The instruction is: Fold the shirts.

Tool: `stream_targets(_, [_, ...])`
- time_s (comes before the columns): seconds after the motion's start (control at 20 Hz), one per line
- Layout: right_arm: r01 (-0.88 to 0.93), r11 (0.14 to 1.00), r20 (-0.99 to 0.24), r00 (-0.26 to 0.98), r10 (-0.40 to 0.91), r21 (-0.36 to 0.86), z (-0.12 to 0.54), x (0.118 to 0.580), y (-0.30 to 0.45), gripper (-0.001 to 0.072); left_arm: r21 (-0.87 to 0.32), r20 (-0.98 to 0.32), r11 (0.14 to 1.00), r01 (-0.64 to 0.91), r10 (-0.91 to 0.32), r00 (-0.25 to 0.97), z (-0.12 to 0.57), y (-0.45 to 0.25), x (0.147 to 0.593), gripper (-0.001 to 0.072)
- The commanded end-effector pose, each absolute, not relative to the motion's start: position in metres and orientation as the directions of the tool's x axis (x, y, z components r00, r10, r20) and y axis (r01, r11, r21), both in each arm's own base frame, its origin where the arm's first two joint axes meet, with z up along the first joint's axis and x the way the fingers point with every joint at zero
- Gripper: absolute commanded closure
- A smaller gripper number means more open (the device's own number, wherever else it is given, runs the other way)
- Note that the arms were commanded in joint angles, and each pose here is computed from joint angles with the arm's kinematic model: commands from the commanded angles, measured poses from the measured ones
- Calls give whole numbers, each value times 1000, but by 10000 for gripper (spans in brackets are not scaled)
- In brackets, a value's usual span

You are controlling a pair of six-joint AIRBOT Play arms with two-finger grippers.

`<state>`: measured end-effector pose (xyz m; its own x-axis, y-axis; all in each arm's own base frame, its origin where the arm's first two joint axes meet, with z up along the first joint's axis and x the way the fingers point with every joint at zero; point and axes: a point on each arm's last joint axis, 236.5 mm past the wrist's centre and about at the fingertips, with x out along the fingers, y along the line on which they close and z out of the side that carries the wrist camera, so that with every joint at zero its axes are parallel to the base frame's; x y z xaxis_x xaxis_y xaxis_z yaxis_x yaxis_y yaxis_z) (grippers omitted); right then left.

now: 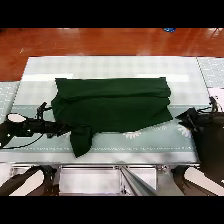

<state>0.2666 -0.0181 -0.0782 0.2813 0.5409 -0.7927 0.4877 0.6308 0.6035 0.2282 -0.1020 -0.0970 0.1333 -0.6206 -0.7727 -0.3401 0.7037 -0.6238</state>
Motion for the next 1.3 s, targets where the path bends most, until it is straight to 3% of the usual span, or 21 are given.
stream_targets(0.0, [489, 659, -813, 227, 537, 572, -92, 262, -5, 305, -645, -758, 696, -314, -636, 147, -84, -104, 239, 687])
stream_targets(0.1, [501, 636, -802, 254, 541, 587, -99, 277, -3, 305, -648, -755, 696, -309, -638, 149, -82, -104, 240, 687])
stream_targets(0.35, [453, 672, -804, 215, 554, 585, -107, 313, 16, 327, -653, -752, 692, -309, -642, 151, -80, -105, 241, 687])
stream_targets(0.45, [404, 692, -797, 210, 566, 598, -104, 329, 30, 515, -653, -752, 693, -305, -640, 157, -79, -105, 244, 687])
stream_targets(0.5, [355, 713, -795, 203, 572, 604, -98, 333, 35, 698, -655, -752, 694, -300, -639, 163, -77, -104, 247, 687])
stream_targets(0.8, [279, 837, -882, 158, 443, 471, -56, 286, -10, 694, -715, -698, 653, -249, -685, 208, -38, -71, 253, 687])
stream_targets(1.05, [276, 842, -878, 271, 395, 464, -19, 252, -6, 694, -740, -672, 636, -217, -693, 260, -12, -66, 249, 687])
stream_targets(1.25, [245, 802, -804, 425, 416, 544, 2, 288, 0, 694, -723, -687, 656, -215, -656, 312, -10, -57, 277, 687])
